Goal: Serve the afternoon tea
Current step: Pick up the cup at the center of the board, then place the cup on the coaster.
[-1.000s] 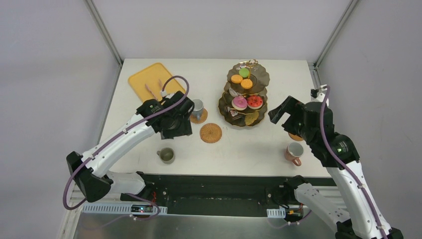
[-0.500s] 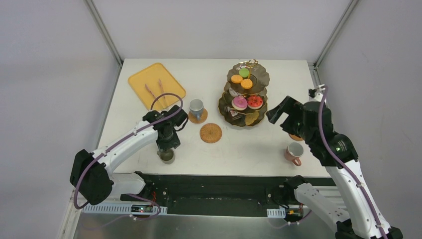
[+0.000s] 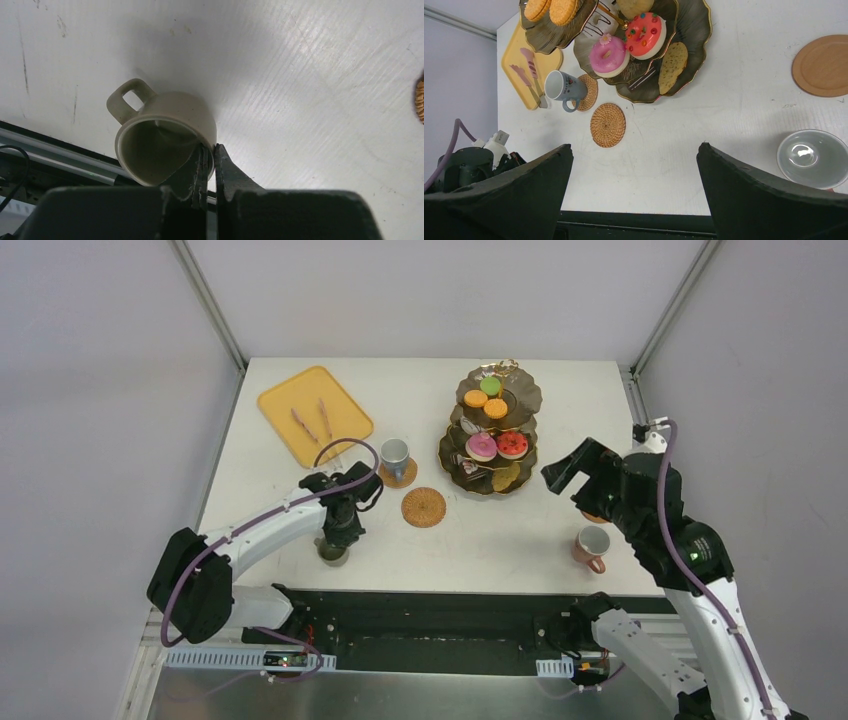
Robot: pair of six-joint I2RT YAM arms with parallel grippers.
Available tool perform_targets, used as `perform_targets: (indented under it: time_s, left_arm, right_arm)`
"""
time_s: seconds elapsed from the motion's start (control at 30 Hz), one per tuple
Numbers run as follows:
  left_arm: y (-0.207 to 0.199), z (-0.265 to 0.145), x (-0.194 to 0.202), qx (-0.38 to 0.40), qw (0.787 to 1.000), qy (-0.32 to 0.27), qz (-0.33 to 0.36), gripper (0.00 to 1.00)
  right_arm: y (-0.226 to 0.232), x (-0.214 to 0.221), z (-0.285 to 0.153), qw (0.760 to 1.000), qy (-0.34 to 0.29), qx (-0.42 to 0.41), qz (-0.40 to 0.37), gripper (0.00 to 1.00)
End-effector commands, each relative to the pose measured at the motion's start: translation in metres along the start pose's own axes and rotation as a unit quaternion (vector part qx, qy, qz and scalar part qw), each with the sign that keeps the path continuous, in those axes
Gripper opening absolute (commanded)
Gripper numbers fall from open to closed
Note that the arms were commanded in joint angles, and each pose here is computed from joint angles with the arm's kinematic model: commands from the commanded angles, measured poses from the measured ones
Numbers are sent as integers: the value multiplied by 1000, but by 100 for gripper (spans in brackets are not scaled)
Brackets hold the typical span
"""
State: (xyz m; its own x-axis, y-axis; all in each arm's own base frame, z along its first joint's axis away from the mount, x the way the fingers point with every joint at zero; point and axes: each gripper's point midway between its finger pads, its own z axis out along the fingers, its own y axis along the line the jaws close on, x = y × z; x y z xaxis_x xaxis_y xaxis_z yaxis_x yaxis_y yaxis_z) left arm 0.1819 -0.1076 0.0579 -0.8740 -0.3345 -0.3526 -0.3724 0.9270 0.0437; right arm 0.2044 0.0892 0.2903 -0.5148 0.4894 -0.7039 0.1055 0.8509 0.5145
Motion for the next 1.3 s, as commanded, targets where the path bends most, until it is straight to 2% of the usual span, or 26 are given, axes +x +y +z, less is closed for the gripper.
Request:
perform_targets:
  time_s: [0.0,0.17,0.33,0.63,0.83,1.27]
  left_arm:
    - [-8,-10,-15,5,999,-29,31,0]
    - [-58,-37,-13,72,992,-36,98,0]
    - [-128,-58,-11,154,968,-61,190,0]
    - [-195,-54,-27,182,953,-71,231,0]
    - [-219,-46,-31,180,949,-67,248,0]
    - [-228,-21,-26,161,948,-55,268,0]
  right_arm:
    - [3,-10,-11,1000,-18,-5,4,99]
    - [0,-10,-12,1000,-24,-1,8,99]
    - [-5,-8,-14,1000,-26,5,13,99]
    - [-10,-14,-21,999,-38,18,13,99]
    - [-15,-16,-25,999,-43,29,16,99]
    - [-25,-9,-20,998,-35,52,20,99]
